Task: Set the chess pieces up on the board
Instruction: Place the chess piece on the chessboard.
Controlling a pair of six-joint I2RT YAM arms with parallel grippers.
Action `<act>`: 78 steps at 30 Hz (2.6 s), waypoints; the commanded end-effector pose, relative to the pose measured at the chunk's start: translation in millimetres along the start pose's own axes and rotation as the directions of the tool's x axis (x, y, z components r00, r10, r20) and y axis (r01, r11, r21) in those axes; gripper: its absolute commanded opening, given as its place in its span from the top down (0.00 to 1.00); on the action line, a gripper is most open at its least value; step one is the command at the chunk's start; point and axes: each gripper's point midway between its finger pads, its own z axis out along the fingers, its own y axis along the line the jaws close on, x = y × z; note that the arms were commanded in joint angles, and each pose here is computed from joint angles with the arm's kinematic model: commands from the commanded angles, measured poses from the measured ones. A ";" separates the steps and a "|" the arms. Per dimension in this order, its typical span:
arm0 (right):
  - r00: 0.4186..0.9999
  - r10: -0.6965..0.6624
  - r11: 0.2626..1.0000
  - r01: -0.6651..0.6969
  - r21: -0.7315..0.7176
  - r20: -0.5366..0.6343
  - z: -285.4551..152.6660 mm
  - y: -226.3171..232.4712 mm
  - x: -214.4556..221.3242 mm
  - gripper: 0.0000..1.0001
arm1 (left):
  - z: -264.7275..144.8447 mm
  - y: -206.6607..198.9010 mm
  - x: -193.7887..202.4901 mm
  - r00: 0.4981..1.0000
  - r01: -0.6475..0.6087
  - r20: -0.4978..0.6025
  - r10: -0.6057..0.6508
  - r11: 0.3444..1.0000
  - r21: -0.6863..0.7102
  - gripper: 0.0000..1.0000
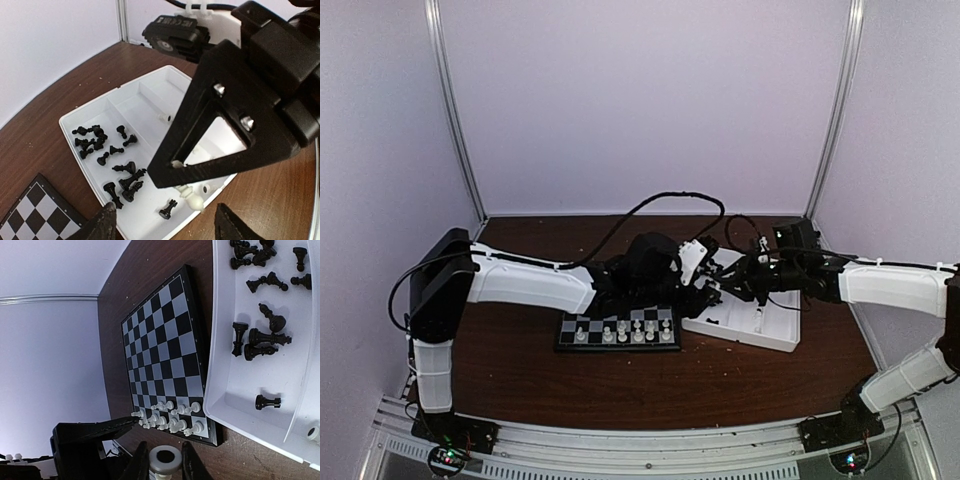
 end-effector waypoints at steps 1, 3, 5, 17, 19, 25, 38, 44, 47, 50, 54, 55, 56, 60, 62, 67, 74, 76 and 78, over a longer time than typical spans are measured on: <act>1.000 0.003 0.998 -0.004 -0.058 -0.011 -3.0 10.2 5.5 0.79 | 6.3 -8.1 -4.7 0.996 -0.069 0.068 0.066 0.996 0.051 0.33; 1.000 0.011 0.998 -0.012 -0.068 -0.012 -2.9 10.1 6.7 0.79 | 9.1 -11.3 -1.8 0.995 -0.087 0.060 0.083 0.994 0.070 0.35; 1.000 0.016 0.997 -0.017 -0.072 -0.015 -3.0 9.9 7.8 0.79 | 10.7 -11.2 -0.6 0.995 -0.089 0.057 0.085 0.994 0.070 0.37; 0.999 0.049 0.996 -0.049 -0.079 -0.004 -8.5 6.3 10.5 0.79 | 20.0 -11.6 -0.2 0.991 -0.111 0.088 0.104 0.991 0.070 0.50; 0.998 0.062 0.995 -0.061 -0.078 0.002 -8.9 3.4 10.8 0.79 | 23.7 -13.5 0.5 0.989 -0.113 0.099 0.105 0.990 0.079 0.51; 0.996 0.086 0.995 -0.085 -0.060 0.019 -11.9 -7.5 12.8 0.79 | 32.0 -18.1 3.3 0.983 -0.121 0.151 0.105 0.987 0.102 0.55; 0.991 0.069 0.995 -0.077 0.070 0.111 -27.2 -39.8 9.5 0.77 | 34.8 -24.2 2.1 0.974 -0.117 0.209 0.087 0.984 0.136 0.56; 0.992 0.069 0.995 -0.076 0.065 0.104 -27.3 -38.7 10.7 0.78 | 38.9 -25.8 5.1 0.973 -0.106 0.218 0.072 0.983 0.148 0.65; 0.992 0.071 0.995 -0.078 0.068 0.107 -28.3 -39.6 10.9 0.78 | 38.5 -27.1 3.6 0.972 -0.108 0.224 0.072 0.982 0.154 0.70; 0.991 0.071 0.995 -0.078 0.068 0.110 -28.7 -39.3 10.1 0.78 | 37.6 -27.9 4.8 0.971 -0.110 0.228 0.072 0.981 0.159 0.72; 0.991 0.072 0.995 -0.079 0.061 0.112 -29.1 -38.2 10.1 0.78 | 32.2 -31.6 5.5 0.964 -0.121 0.257 0.072 0.977 0.178 0.73; 0.991 0.072 0.995 -0.079 0.059 0.113 -29.5 -37.7 10.1 0.78 | 31.1 -32.5 5.8 0.962 -0.123 0.262 0.073 0.975 0.183 0.74; 0.991 0.069 0.996 -0.076 0.054 0.115 -30.1 -36.3 9.7 0.78 | 30.5 -33.0 6.0 0.962 -0.125 0.263 0.073 0.975 0.186 0.75; 0.991 0.067 0.997 -0.072 0.039 0.114 -30.8 -32.8 9.3 0.78 | 29.8 -35.7 5.4 0.961 -0.134 0.266 0.078 0.971 0.200 0.79; 0.991 0.069 0.997 -0.074 0.036 0.110 -30.5 -31.7 9.8 0.78 | 29.8 -36.2 5.7 0.961 -0.136 0.266 0.080 0.970 0.201 0.82; 0.993 0.079 0.996 -0.082 0.024 0.092 -28.5 -29.4 11.5 0.78 | 29.2 -36.3 6.0 0.960 -0.141 0.266 0.085 0.969 0.201 0.82; 0.993 0.083 0.996 -0.085 0.019 0.082 -26.9 -28.6 12.8 0.78 | 28.2 -35.0 3.6 0.957 -0.154 0.272 0.099 0.970 0.190 0.81; 0.993 0.085 0.996 -0.087 0.017 0.080 -26.4 -28.3 12.9 0.78 | 27.8 -35.2 3.0 0.957 -0.157 0.273 0.102 0.969 0.189 0.84; 0.993 0.085 0.996 -0.086 0.014 0.079 -26.4 -27.3 12.9 0.78 | 27.5 -35.4 3.1 0.957 -0.160 0.272 0.105 0.969 0.190 0.89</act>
